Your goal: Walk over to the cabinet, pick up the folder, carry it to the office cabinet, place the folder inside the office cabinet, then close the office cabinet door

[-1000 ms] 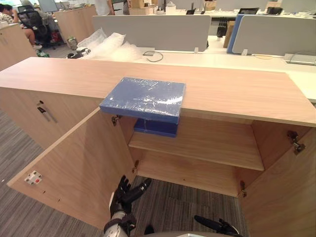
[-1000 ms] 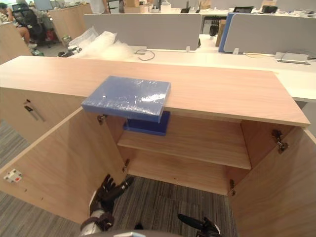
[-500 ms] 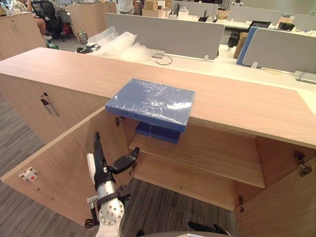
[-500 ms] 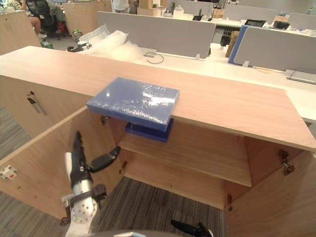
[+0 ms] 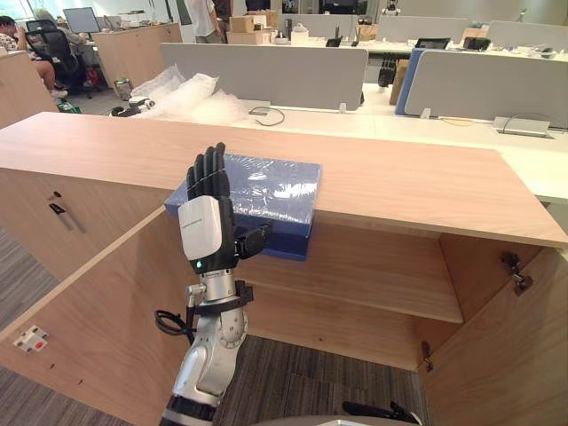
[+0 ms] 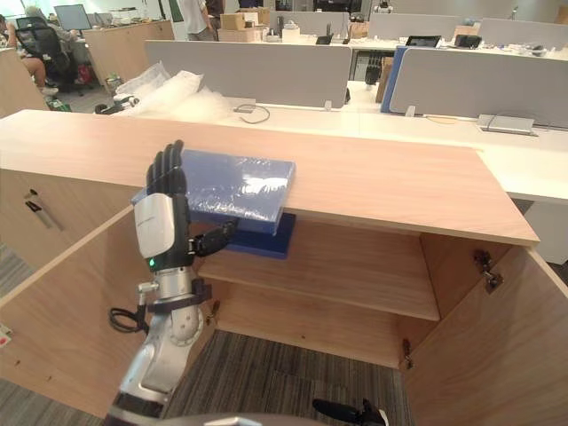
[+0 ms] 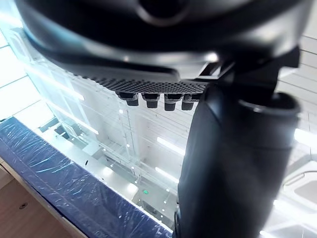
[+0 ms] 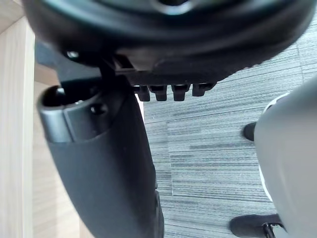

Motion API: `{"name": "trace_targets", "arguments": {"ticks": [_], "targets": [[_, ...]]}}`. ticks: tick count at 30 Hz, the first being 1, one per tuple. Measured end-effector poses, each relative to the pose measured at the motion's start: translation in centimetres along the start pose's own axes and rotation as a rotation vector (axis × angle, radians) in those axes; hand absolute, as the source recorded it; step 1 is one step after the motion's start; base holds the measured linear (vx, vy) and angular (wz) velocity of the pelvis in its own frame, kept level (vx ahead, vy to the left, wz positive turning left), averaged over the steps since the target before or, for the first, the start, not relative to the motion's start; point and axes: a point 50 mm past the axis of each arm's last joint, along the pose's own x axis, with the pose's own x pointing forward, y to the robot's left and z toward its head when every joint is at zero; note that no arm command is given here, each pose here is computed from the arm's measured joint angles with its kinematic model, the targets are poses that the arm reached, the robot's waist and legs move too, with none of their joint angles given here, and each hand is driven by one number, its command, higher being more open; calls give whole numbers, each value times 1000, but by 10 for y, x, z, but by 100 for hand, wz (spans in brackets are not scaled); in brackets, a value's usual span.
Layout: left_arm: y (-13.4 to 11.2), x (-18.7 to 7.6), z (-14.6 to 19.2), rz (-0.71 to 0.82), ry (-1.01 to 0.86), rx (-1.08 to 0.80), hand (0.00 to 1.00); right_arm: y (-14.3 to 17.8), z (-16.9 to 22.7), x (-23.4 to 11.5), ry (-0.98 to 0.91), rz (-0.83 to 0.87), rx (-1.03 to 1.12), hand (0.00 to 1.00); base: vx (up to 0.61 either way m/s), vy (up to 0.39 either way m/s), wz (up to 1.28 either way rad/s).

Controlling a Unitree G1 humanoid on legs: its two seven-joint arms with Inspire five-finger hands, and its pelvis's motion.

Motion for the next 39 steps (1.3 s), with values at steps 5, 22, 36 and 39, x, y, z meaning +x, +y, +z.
{"name": "trace_targets", "arguments": {"ticks": [5,22,36,39], "targets": [[-13,-7,-31,-164,-18,179,100,2,3,1,-5,16,-4,100,3,-13,-1],[2,28,-64,-269,-189,476,100,5,14,2,-24,45,-21,100,0,0,0],[11,64,-48,-178,-292,499,0,4,19,3,-40,42,-21,100,0,0,-1],[15,72,-44,-125,-310,498,0,4,19,3,-40,41,-20,100,0,0,-6]]}}
